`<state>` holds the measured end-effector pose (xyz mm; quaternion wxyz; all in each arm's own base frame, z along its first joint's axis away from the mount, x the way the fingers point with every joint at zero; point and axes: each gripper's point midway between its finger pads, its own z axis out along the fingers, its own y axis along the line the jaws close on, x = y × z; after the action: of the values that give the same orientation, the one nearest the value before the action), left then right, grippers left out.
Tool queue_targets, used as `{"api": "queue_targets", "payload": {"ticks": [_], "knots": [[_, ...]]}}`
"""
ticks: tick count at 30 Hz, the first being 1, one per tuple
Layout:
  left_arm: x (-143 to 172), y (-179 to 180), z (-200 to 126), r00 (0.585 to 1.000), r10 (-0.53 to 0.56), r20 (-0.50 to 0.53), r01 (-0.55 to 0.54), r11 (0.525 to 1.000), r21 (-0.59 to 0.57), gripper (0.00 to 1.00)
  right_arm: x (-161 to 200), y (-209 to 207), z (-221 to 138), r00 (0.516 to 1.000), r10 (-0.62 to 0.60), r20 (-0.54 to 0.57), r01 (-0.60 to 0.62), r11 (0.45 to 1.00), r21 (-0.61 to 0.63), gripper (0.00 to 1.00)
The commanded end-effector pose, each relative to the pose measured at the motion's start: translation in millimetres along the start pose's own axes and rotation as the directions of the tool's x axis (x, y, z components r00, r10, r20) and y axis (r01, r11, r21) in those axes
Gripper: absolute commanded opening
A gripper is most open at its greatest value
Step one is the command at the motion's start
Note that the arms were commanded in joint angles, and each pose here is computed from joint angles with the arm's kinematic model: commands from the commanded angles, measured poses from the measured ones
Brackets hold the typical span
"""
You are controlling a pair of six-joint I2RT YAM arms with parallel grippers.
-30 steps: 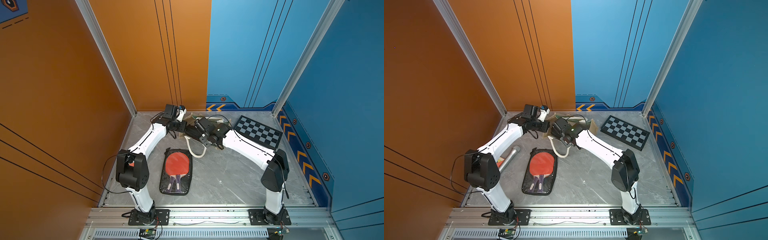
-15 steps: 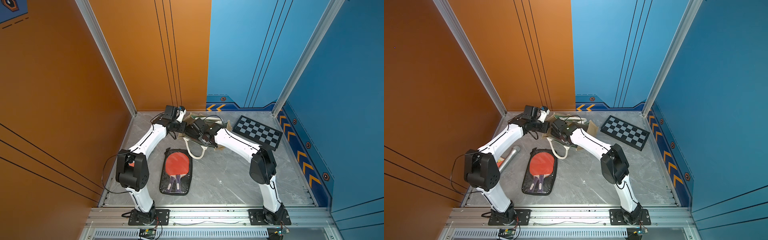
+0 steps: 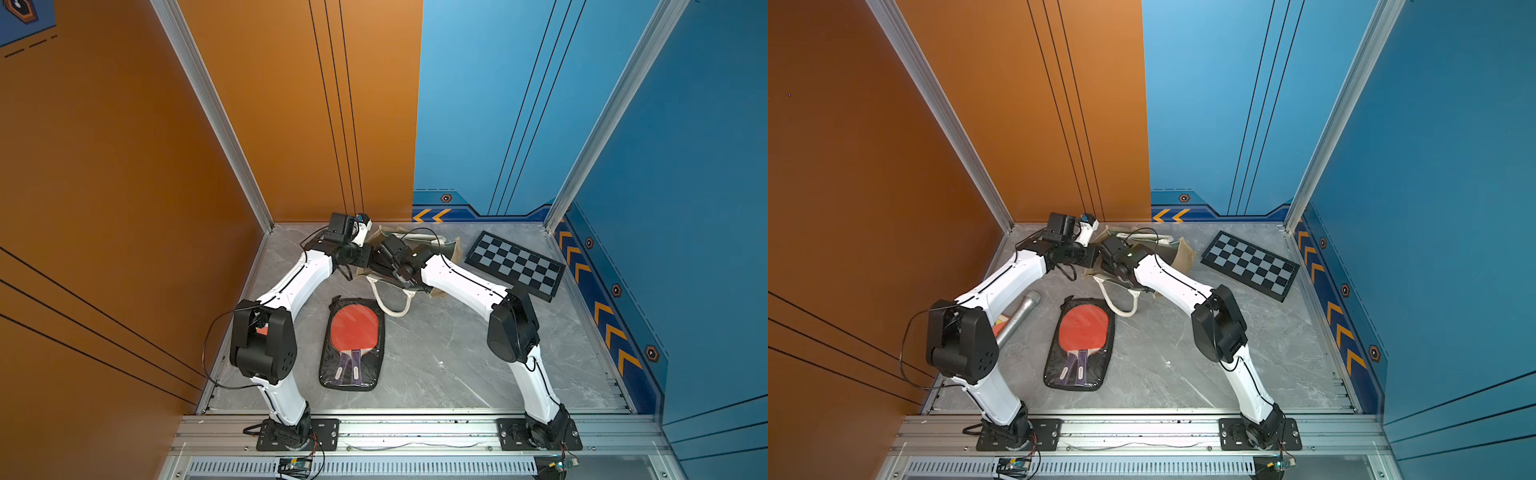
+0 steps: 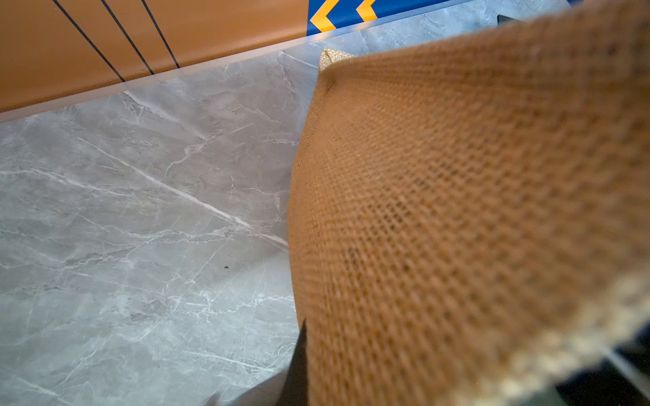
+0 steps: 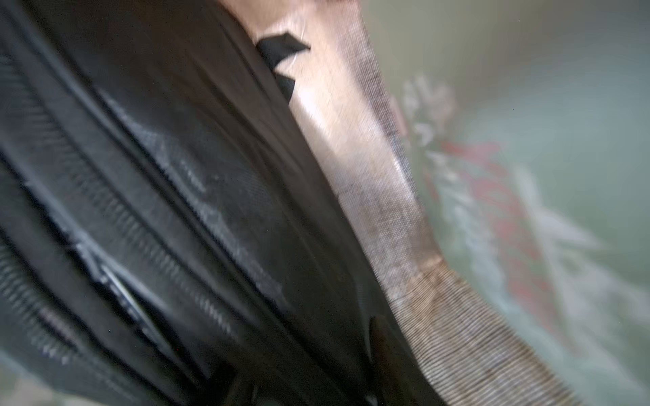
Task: Remove the ping pong set from the canvas bag
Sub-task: Pick up the ping pong set from the canvas bag.
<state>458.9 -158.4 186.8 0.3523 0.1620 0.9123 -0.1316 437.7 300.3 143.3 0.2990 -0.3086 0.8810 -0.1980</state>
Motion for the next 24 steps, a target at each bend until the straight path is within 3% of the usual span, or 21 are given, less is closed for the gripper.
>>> {"api": "queue_targets", "payload": {"ticks": [1,3,7,16,24], "knots": [[15.4,-1.3,-5.2,0.999,-0.01,-0.046,0.011,1.0,0.012,0.0,4.7,0.9,16.4,0.999,-0.018,-0.035,0.019,0.999,0.044,0.5],[12.7,-1.8,-7.3,0.999,-0.008,-0.038,0.009,1.0,0.013,0.0,6.0,1.9,20.8,0.998,-0.033,-0.045,0.035,0.998,0.052,0.45],[9.0,-2.8,-8.2,0.999,-0.01,-0.03,0.011,1.0,0.015,0.0,-2.0,-6.8,11.5,1.0,0.009,-0.012,-0.009,1.0,0.023,0.01],[-18.3,-4.4,-15.2,0.999,-0.027,0.018,0.027,1.0,0.005,0.0,-44.4,-39.9,-78.9,0.974,0.061,0.22,-0.034,0.991,-0.127,0.0],[-56.3,-0.4,-16.6,0.995,-0.083,0.049,0.083,0.997,0.001,0.0,-46.2,-64.2,-158.6,0.927,0.033,0.374,0.035,0.984,-0.173,0.0]]}}
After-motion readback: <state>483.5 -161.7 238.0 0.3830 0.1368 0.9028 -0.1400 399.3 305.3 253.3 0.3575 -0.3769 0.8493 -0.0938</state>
